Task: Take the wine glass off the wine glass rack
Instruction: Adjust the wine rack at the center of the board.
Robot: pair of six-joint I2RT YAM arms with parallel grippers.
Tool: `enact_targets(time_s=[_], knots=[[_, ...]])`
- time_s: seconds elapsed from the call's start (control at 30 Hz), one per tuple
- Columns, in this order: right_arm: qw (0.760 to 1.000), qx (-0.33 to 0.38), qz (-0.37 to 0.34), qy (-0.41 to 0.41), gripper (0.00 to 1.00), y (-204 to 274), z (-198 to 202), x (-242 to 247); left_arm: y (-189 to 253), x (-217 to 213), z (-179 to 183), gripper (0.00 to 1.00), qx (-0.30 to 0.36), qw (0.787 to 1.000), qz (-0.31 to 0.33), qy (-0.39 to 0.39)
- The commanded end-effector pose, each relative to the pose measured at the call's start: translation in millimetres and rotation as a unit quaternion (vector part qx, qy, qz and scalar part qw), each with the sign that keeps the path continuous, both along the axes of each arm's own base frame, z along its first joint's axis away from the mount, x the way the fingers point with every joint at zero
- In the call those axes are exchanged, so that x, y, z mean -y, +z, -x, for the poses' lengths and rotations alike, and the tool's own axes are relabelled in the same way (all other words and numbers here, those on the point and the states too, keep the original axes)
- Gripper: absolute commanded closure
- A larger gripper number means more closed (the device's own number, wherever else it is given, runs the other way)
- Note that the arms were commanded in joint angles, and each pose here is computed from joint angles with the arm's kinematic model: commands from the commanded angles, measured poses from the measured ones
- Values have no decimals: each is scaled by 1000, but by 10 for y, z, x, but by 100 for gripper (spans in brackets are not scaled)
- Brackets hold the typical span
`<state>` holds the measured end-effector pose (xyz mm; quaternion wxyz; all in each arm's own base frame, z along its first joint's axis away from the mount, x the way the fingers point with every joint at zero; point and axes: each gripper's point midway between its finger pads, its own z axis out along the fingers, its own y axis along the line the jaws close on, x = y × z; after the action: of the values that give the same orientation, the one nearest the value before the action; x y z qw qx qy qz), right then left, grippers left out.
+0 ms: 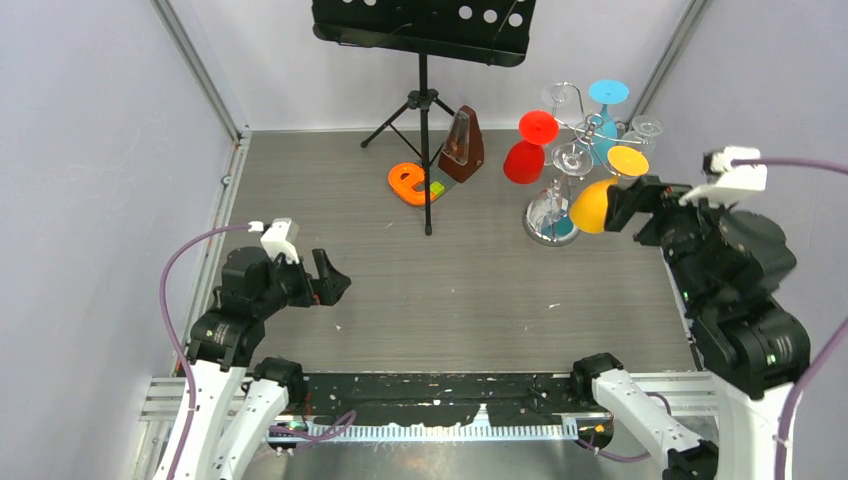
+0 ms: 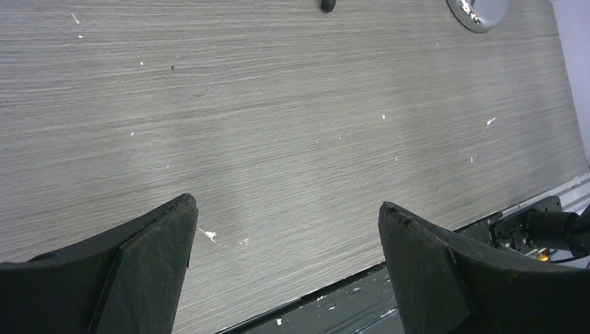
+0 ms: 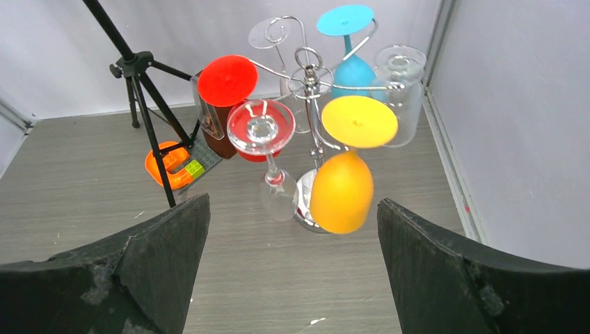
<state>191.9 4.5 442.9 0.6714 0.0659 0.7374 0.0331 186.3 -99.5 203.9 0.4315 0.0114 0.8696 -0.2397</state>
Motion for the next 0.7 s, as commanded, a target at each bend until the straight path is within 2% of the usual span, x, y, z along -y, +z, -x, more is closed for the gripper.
enact_targets(time_s=[0.0, 0.2, 0.4, 0.5, 0.67], knots=[[999, 12, 28, 24, 5, 217, -379, -149, 31, 67, -27, 1, 20, 999, 0, -25], [997, 30, 52, 40, 7, 328, -697, -262, 39, 99, 6, 1, 28, 999, 5, -35], [994, 46, 97, 25, 14, 372, -995, -241, 21, 91, 17, 1, 28, 999, 5, -33], [991, 41, 123, 29, 21, 351, -1176, -278, 12, 86, 18, 1, 26, 999, 3, -33], [990, 46, 132, 7, 23, 357, -1397, -234, 24, 76, 30, 1, 29, 999, 3, -31]])
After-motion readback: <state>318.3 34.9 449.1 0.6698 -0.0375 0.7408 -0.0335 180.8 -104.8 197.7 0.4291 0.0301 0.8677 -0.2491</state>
